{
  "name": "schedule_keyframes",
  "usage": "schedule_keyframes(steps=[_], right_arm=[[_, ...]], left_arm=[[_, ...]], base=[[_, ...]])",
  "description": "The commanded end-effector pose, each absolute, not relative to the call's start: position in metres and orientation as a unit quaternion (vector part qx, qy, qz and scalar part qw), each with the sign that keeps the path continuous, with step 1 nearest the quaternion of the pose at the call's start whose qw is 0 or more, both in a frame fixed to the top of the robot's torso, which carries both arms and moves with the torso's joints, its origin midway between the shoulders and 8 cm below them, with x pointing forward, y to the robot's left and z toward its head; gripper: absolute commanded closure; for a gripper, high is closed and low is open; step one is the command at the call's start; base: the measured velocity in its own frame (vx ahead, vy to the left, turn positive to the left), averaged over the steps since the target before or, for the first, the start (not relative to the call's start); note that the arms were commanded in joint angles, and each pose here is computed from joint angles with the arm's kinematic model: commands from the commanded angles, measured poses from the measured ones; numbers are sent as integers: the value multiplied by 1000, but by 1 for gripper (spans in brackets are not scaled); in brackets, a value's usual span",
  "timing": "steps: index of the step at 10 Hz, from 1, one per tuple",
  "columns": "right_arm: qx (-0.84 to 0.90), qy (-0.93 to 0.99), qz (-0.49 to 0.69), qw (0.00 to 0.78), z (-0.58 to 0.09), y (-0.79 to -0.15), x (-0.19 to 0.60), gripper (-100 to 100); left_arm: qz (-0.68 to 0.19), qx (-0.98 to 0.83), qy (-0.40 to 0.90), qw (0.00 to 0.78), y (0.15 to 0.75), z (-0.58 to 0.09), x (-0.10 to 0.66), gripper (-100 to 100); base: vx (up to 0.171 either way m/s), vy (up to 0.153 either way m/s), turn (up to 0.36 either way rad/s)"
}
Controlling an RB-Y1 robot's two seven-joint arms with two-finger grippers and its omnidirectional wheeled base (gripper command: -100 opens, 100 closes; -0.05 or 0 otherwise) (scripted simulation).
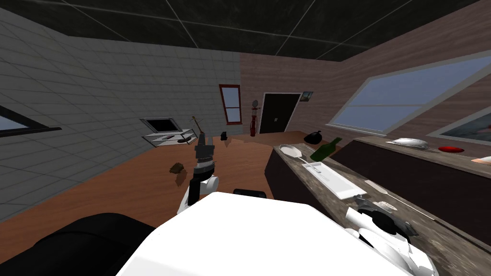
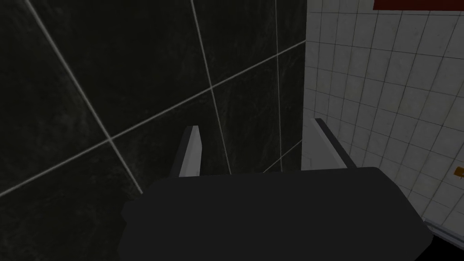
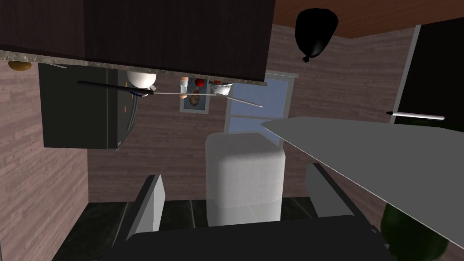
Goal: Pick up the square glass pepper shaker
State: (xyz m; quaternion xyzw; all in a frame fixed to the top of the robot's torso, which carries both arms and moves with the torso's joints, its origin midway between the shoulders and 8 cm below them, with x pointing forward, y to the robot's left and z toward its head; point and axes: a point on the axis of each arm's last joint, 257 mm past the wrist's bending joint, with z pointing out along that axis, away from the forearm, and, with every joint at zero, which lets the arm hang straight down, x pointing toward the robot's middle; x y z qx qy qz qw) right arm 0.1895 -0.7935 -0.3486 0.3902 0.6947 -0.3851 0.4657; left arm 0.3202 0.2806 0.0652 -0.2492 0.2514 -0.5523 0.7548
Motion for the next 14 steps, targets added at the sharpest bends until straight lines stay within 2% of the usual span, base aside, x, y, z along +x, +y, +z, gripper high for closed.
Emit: schedule_keyframes(steps=[1, 2, 4, 8, 10, 13, 14], right_arm=[[383, 700, -383, 466, -349, -791, 195, -100], [393, 695, -376, 471, -349, -791, 195, -100], [362, 714, -372, 470, -351, -774, 223, -100], [364, 714, -355, 481, -352, -767, 237, -100], [335, 730, -342, 487, -354, -744, 271, -100], [335, 730, -335, 492, -355, -740, 277, -100], [317, 738, -328, 497, -353, -721, 300, -100]], left_arm=[[-552, -249, 251, 755, 281, 65, 320, 0], [-552, -249, 251, 755, 281, 65, 320, 0], [-552, -249, 251, 755, 281, 65, 320, 0], [-552, -249, 251, 755, 281, 65, 320, 0], [-552, -249, 251, 755, 281, 65, 320, 0], [-552, -249, 251, 755, 281, 65, 320, 0], [-552, -249, 251, 755, 281, 65, 320, 0]], base=[[9, -7, 58], [-6, -1, 44], [57, -55, -382], [18, 0, -18], [70, -47, -373], [21, 2, -28], [55, -34, -298]])
